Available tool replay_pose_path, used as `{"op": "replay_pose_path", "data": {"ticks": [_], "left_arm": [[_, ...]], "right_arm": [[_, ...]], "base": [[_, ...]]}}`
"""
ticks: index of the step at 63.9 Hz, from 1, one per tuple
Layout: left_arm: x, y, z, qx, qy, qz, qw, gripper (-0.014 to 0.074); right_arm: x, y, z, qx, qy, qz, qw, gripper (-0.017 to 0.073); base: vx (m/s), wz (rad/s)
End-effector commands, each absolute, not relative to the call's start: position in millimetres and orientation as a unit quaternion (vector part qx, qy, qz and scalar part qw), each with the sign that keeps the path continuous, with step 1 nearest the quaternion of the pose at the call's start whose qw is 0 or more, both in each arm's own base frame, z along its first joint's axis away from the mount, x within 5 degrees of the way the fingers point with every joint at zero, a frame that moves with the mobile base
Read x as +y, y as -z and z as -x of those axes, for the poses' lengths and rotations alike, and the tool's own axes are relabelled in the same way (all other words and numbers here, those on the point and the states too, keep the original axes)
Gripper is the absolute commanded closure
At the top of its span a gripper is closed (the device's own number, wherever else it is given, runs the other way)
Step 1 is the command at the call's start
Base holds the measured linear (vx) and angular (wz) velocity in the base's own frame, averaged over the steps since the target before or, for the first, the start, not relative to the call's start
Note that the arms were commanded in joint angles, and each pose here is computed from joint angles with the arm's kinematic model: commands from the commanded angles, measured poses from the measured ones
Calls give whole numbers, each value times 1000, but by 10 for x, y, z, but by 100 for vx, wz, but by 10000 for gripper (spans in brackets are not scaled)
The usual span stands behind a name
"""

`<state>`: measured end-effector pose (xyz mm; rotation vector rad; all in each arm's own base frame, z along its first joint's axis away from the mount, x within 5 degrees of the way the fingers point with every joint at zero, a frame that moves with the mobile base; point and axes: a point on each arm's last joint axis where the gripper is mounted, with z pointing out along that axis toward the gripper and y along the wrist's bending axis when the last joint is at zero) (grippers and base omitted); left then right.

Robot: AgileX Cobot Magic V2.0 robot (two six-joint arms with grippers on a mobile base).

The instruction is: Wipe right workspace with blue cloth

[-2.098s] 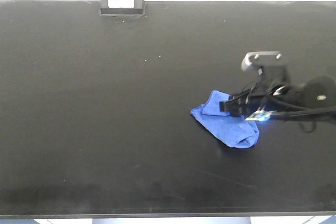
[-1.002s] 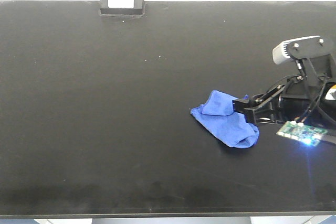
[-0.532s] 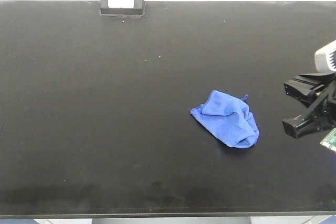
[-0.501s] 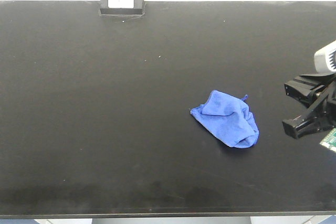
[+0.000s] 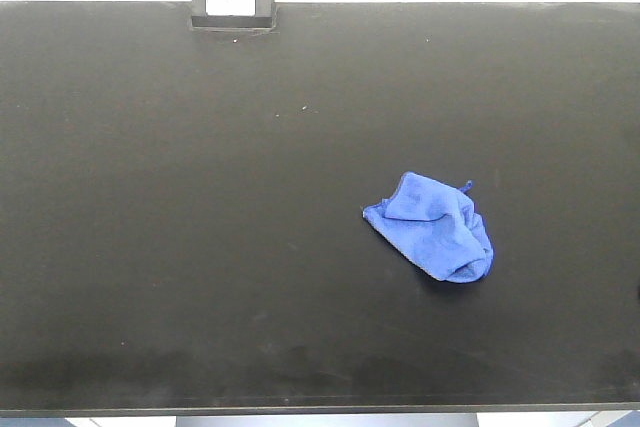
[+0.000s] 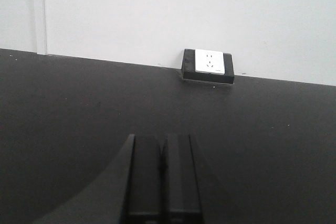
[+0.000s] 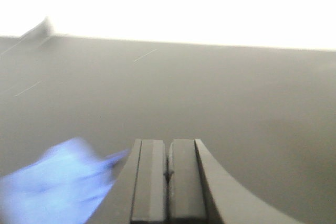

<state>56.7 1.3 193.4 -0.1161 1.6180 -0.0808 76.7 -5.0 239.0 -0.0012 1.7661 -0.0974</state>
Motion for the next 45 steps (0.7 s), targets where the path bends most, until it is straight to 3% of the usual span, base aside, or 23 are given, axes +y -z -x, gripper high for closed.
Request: {"op": "replay_pose_path", "data": {"ticks": [1, 7, 20, 45], "left_arm": [[6, -1910, -568, 700, 46, 52, 710, 599], [6, -1910, -568, 700, 46, 52, 710, 599], [7, -1903, -569, 703, 46, 52, 707, 599], [7, -1904, -568, 703, 46, 52, 708, 599]], "right_arm": [[-65, -2280, -670, 728, 72, 7, 682, 567], [-55, -1978, -580, 721, 70, 8, 689, 567], [-56, -1794, -557, 752, 9, -61, 656, 566], [-12, -1828, -564, 742, -14, -28, 670, 566]], "base": [[0, 0], [0, 0], [0, 0], [0, 0]]}}
